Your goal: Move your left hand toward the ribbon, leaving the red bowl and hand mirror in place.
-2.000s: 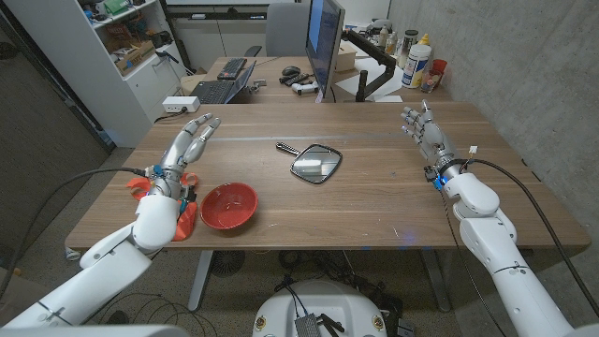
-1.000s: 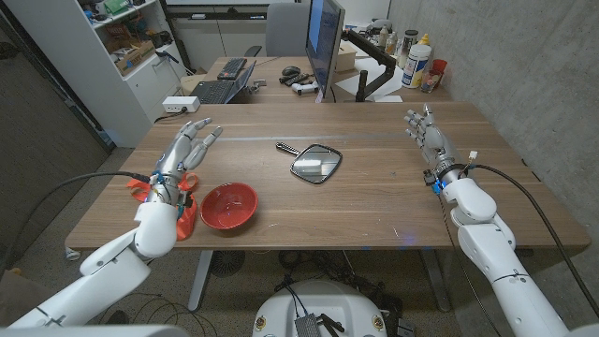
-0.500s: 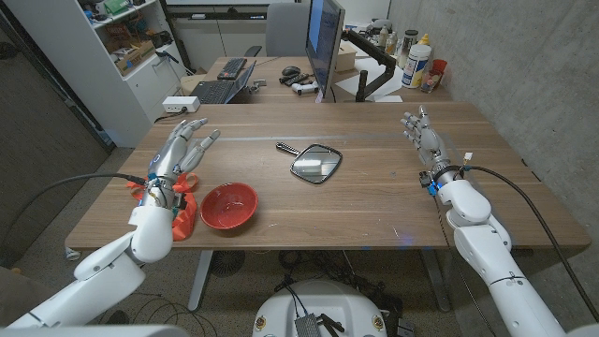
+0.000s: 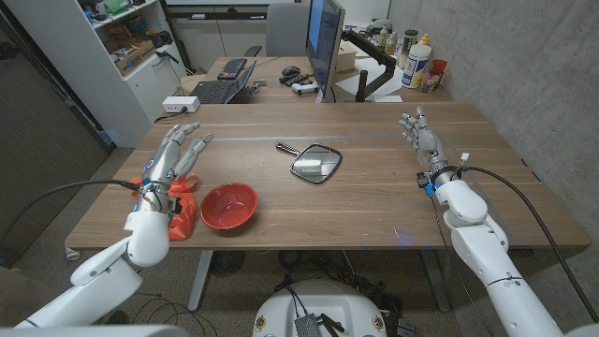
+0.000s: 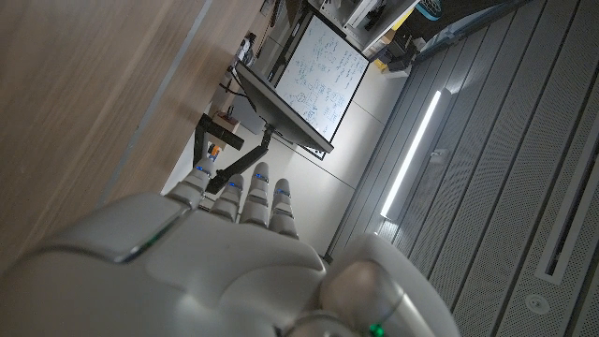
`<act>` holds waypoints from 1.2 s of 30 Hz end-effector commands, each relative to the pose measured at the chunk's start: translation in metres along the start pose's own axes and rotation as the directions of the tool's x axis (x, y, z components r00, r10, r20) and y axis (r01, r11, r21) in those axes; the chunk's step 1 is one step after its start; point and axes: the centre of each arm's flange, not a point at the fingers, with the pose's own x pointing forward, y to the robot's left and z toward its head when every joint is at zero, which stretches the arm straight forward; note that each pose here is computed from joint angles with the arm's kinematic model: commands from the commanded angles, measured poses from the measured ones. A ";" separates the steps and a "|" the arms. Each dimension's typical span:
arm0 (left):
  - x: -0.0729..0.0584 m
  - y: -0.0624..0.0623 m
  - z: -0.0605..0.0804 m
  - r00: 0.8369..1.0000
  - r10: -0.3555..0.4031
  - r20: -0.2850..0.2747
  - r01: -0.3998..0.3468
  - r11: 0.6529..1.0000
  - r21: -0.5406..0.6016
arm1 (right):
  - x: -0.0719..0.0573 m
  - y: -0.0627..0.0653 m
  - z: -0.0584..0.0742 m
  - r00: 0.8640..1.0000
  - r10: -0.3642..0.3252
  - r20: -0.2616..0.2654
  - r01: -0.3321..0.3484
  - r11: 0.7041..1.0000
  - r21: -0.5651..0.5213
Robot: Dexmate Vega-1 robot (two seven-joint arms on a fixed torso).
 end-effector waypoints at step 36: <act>-0.018 -0.006 -0.020 1.000 -0.001 0.003 0.001 1.000 0.019 | -0.005 0.019 -0.011 1.000 0.005 0.002 -0.005 1.000 0.003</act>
